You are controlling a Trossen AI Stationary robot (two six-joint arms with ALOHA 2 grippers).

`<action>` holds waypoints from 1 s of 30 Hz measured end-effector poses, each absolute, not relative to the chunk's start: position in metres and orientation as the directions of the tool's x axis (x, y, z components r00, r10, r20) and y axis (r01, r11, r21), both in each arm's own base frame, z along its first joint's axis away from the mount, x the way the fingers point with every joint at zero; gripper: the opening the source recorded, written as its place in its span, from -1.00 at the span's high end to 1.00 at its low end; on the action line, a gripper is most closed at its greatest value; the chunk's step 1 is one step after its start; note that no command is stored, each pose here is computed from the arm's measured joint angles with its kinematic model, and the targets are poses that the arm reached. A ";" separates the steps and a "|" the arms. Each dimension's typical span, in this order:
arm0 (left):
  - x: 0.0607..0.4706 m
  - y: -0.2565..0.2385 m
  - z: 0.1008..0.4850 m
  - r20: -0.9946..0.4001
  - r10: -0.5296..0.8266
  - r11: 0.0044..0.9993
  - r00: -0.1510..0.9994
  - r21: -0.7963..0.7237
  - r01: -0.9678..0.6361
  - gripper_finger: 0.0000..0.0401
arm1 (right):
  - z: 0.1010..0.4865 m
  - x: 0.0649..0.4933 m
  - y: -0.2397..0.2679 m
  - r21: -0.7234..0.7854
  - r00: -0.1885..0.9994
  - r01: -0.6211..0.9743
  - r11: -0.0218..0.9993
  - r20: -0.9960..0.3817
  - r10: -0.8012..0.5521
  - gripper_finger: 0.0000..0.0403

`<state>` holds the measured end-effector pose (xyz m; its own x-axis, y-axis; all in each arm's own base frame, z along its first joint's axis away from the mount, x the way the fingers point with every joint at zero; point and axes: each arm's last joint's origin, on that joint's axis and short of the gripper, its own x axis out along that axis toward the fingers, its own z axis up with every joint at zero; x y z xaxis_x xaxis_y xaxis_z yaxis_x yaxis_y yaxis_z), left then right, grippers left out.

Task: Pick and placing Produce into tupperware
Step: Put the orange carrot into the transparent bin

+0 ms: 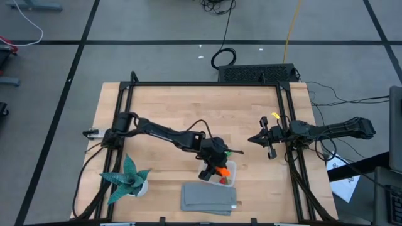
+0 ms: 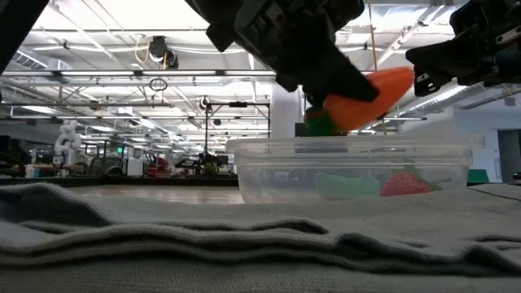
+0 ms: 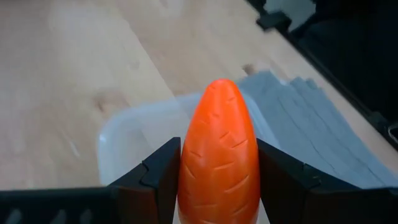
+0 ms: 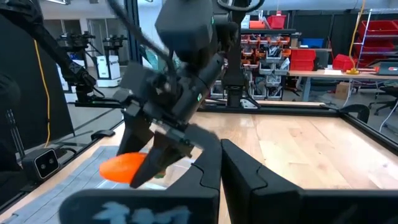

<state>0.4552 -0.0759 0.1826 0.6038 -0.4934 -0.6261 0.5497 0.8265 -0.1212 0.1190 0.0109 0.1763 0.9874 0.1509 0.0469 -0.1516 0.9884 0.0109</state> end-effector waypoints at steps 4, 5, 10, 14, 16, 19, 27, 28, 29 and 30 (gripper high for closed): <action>0.456 -0.077 0.174 -0.636 -0.498 0.820 0.589 -0.125 0.559 0.12 | 0.176 0.119 0.011 0.011 0.988 -0.152 0.988 0.043 0.151 1.00; 0.457 -0.077 0.172 -0.639 -0.498 0.819 0.587 -0.125 0.560 0.12 | 0.176 0.119 0.011 0.011 0.988 -0.151 0.988 0.043 0.151 1.00; 0.457 -0.081 0.159 -0.666 -0.495 0.804 0.558 -0.108 0.585 0.12 | 0.175 0.119 0.011 0.012 0.988 -0.151 0.988 0.039 0.151 1.00; 0.457 -0.082 0.152 -0.681 -0.492 0.787 0.542 -0.081 0.612 0.12 | 0.175 0.119 0.011 0.012 0.988 -0.151 0.988 0.032 0.151 1.00; 0.457 -0.082 0.151 -0.680 -0.492 0.786 0.544 -0.078 0.614 0.12 | 0.175 0.119 0.011 0.012 0.988 -0.151 0.988 0.033 0.151 1.00; 0.457 -0.081 0.152 -0.679 -0.491 0.792 0.546 -0.089 0.603 0.12 | 0.175 0.119 0.011 0.016 0.988 -0.151 0.988 0.032 0.151 1.00; 0.458 -0.076 0.152 -0.678 -0.486 0.840 0.552 -0.187 0.510 0.12 | 0.175 0.119 0.011 0.023 0.988 -0.152 0.988 0.030 0.151 1.00; 0.458 -0.076 0.152 -0.676 -0.486 0.842 0.553 -0.194 0.503 0.12 | 0.175 0.119 0.011 0.023 0.988 -0.152 0.988 0.031 0.151 1.00; 0.458 -0.076 0.152 -0.676 -0.486 0.844 0.554 -0.198 0.499 0.12 | 0.175 0.119 0.011 0.023 0.988 -0.152 0.988 0.031 0.151 1.00; 0.458 -0.076 0.152 -0.677 -0.486 0.843 0.553 -0.197 0.500 0.12 | 0.175 0.119 0.011 0.023 0.988 -0.152 0.988 0.031 0.151 1.00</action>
<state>0.4582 -0.0758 0.1521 0.5532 -0.4859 -0.6766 0.5002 0.8433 -0.1967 0.1190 0.0109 0.1748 0.9880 0.1510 0.0314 -0.1518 0.9881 0.0232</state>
